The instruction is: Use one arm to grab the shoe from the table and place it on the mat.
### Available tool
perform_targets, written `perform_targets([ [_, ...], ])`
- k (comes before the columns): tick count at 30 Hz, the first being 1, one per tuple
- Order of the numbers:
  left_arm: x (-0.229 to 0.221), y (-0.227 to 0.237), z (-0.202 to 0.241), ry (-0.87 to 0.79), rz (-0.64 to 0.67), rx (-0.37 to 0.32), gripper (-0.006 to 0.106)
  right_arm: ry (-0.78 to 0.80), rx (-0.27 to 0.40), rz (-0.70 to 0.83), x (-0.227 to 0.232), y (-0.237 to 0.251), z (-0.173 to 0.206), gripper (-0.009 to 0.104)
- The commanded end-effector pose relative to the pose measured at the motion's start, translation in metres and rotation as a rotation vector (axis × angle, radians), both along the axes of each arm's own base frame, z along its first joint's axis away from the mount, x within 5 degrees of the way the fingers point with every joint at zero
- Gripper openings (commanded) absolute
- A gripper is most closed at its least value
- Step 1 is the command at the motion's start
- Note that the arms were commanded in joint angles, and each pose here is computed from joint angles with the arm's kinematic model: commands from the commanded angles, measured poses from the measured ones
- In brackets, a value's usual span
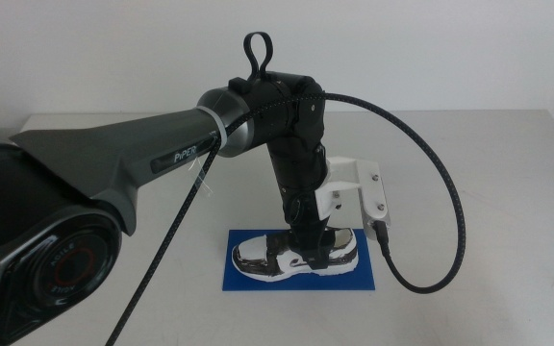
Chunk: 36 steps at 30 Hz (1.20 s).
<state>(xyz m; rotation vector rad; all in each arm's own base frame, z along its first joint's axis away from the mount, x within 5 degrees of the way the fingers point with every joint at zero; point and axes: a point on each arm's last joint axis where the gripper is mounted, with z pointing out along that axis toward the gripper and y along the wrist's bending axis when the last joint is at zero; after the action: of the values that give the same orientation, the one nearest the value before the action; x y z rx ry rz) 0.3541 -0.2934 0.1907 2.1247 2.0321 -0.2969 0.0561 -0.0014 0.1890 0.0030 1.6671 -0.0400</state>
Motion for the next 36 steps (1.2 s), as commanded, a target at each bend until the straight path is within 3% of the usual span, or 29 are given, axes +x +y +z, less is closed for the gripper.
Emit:
perform_targets([
  [1,-0.002,0.000,0.036,-0.048,0.020,-0.080,-0.001,-0.109,-0.025,-0.007,-0.002,-0.001,0.012,0.066],
  [8,0.001,0.002,0.036,-0.083,0.013,-0.054,0.000,-0.109,-0.025,-0.007,-0.002,-0.001,0.012,0.066],
  [11,0.001,0.001,0.036,-0.093,0.015,-0.061,0.006,-0.109,-0.025,-0.007,-0.002,-0.001,0.012,0.066],
  [13,0.001,0.001,0.036,-0.093,0.015,-0.061,0.016,-0.109,-0.025,-0.007,-0.002,-0.001,0.012,0.066],
  [15,0.001,0.001,0.036,-0.093,0.015,-0.060,0.038,-0.109,-0.025,-0.007,-0.002,-0.001,0.012,0.066],
  [16,0.001,0.001,0.036,-0.085,0.013,-0.056,0.073,-0.109,-0.025,-0.007,-0.002,-0.001,0.012,0.066],
  [19,0.000,0.002,0.036,-0.080,0.006,-0.050,0.094,-0.109,-0.025,-0.007,-0.002,-0.001,0.012,0.066],
  [36,-0.014,0.018,0.083,-0.131,-0.021,-0.028,0.094,-0.109,-0.025,-0.007,-0.002,-0.001,0.012,0.066],
])
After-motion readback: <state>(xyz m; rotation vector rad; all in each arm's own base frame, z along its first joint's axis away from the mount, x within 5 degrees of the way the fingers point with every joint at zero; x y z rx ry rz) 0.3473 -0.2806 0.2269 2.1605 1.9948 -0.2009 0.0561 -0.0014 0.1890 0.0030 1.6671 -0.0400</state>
